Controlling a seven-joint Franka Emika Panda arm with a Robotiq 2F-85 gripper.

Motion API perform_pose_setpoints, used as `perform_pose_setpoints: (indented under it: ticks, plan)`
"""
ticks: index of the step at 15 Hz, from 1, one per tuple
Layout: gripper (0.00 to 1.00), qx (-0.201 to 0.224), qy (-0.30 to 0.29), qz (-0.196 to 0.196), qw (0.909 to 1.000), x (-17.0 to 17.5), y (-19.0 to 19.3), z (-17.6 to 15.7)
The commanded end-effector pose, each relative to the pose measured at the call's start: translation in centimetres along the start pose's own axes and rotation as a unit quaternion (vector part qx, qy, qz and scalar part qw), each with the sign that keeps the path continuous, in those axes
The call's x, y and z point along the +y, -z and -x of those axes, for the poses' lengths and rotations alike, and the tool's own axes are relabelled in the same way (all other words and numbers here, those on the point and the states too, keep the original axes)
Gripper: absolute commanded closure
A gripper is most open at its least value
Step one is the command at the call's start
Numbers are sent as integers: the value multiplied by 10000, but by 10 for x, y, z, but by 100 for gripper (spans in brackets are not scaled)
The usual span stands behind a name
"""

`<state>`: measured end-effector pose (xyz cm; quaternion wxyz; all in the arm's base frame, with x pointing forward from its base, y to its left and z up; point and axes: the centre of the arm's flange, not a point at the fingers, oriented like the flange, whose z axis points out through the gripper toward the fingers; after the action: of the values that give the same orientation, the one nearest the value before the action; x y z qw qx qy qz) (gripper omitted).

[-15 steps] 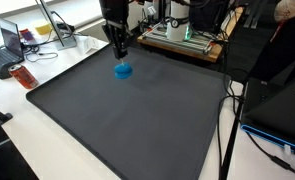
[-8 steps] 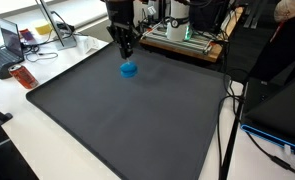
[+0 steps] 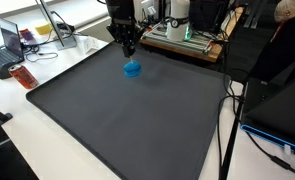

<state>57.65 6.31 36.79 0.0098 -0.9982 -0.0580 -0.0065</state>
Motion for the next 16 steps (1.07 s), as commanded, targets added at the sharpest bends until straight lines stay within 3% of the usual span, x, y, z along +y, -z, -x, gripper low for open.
perform_pose_setpoints:
  ticks: [1, 2, 3, 4, 5, 6, 7, 8, 9, 10, 11, 12, 13, 14, 15, 16]
  plan:
    - [97, 28, 509, -383, 9980, 8, 23, 20]
    - [97, 318, -603, 446, 9967, 23, 16, 4]
    - [97, -148, 284, -310, 9990, 15, 23, 13]
    - [97, -18, -240, 175, 9996, 15, 20, 10]
    - [97, -75, -379, 244, 9990, 22, 22, 11]
    - [97, -138, 412, -350, 9984, 14, 28, 21]
    - [97, 263, -610, 396, 9970, 34, 22, 8]
    - [97, -37, 490, -404, 9980, 15, 30, 22]
    - [97, 160, -613, 456, 9970, 24, 20, 6]
    - [97, -206, 411, -414, 9981, 18, 28, 13]
    - [97, 49, -574, 404, 9975, 22, 19, 5]
    - [97, -208, -249, 1, 9995, 25, 20, 5]
    - [97, 55, -839, 505, 9952, 28, 15, 1]
    - [97, -129, -708, 343, 9968, 29, 15, 2]
    - [87, -59, -550, 273, 9981, 27, 13, 6]
    - [87, -81, -597, 278, 9978, 28, 11, 6]
